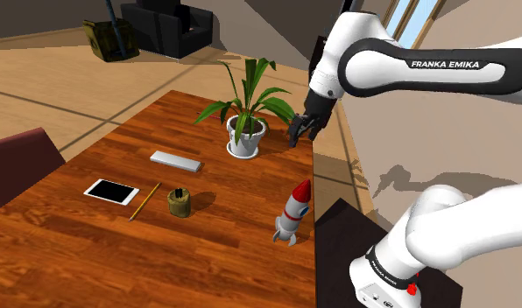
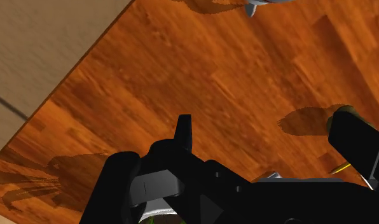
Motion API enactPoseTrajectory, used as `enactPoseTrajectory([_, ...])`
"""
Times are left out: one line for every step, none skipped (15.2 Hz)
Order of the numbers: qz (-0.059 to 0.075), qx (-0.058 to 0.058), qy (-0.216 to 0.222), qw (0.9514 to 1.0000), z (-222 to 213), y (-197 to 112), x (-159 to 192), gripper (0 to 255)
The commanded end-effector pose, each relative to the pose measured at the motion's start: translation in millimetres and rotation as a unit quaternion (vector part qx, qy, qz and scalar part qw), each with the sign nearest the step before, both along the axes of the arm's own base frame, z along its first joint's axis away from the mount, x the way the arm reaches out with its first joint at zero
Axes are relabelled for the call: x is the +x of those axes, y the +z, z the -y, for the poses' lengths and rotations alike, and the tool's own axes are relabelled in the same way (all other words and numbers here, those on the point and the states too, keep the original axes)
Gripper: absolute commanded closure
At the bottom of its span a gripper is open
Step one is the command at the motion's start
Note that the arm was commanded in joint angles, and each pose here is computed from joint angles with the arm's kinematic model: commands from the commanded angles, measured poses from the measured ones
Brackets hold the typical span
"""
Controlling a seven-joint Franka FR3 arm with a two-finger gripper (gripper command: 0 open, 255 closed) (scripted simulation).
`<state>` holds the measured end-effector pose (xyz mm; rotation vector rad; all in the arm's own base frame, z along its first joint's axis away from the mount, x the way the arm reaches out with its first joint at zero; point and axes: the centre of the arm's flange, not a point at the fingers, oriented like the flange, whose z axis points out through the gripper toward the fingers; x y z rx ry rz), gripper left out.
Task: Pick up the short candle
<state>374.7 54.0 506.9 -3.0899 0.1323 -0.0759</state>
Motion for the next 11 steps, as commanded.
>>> enactPoseTrajectory([-0.001,-0.001,-0.003,1.0,-17.6,-13.4,15.1,0])
enactPoseTrajectory([-0.002,-0.001,-0.004,1.0,-26.9,-20.8,21.3,0])
enactPoseTrajectory([-0.003,-0.001,-0.005,1.0,-36.1,-28.3,27.6,0])
enactPoseTrajectory([-0.004,-0.002,-0.006,1.0,-45.4,-35.8,33.8,0])
enactPoseTrajectory([-0.005,-0.002,-0.007,1.0,-54.6,-43.2,40.1,0])
enactPoseTrajectory([-0.005,-0.003,-0.008,1.0,-63.8,-50.7,46.3,0])
enactPoseTrajectory([-0.006,-0.003,-0.009,0.9999,-72.9,-58.3,52.6,0])
enactPoseTrajectory([-0.007,-0.004,-0.01,0.9999,-82.1,-65.8,58.9,0])
enactPoseTrajectory([-0.008,-0.004,-0.011,0.9999,-91.2,-73.4,65.2,0])
enactPoseTrajectory([-0.009,-0.005,-0.012,0.9999,-100.3,-81.0,71.5,0])
enactPoseTrajectory([-0.01,-0.005,-0.013,0.9999,-109.4,-88.6,77.8,0])
